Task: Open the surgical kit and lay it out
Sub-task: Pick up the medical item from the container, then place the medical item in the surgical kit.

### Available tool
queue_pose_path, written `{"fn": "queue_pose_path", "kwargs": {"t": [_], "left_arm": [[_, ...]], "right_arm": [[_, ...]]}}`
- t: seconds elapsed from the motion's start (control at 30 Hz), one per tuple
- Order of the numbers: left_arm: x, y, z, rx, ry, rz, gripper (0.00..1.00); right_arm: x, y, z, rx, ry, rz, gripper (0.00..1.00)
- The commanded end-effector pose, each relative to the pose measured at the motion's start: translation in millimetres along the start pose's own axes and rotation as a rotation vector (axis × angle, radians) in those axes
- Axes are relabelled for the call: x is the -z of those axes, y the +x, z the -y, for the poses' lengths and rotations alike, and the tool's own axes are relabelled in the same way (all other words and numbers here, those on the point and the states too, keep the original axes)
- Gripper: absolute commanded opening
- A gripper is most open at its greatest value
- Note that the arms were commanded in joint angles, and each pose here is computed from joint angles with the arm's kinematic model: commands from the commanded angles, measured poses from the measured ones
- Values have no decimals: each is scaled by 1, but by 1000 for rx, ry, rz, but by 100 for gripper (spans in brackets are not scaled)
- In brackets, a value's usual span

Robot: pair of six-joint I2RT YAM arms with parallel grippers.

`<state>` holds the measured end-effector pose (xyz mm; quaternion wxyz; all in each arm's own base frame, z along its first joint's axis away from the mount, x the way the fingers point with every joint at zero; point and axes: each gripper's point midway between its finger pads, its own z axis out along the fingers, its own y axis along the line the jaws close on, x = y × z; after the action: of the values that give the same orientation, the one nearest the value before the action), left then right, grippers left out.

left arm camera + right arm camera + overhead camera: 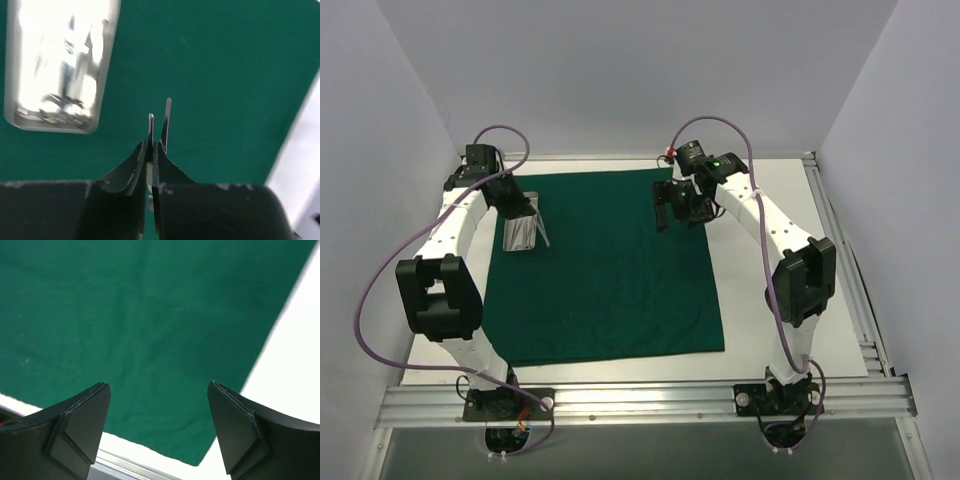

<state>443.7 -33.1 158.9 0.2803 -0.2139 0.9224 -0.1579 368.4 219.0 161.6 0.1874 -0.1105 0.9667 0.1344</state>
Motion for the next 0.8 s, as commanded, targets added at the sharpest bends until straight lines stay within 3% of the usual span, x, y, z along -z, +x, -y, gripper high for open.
{"fn": "queue_pose_path", "kwargs": {"t": [0.0,0.27,0.53,0.77], "left_arm": [[32,-2,54,164,187,61,2],[58,50,83,193,238,8,2],[76,79,101,201,245,4,2],[87,94,119,208,279,-13,2]], "right_arm": [[39,-13,-34,44,-72,101,81],[62,-9,-95,152,-242,155,77],[76,13,-171,310,-370,163,73],[71,32,-196,386,-390,129,69]]}}
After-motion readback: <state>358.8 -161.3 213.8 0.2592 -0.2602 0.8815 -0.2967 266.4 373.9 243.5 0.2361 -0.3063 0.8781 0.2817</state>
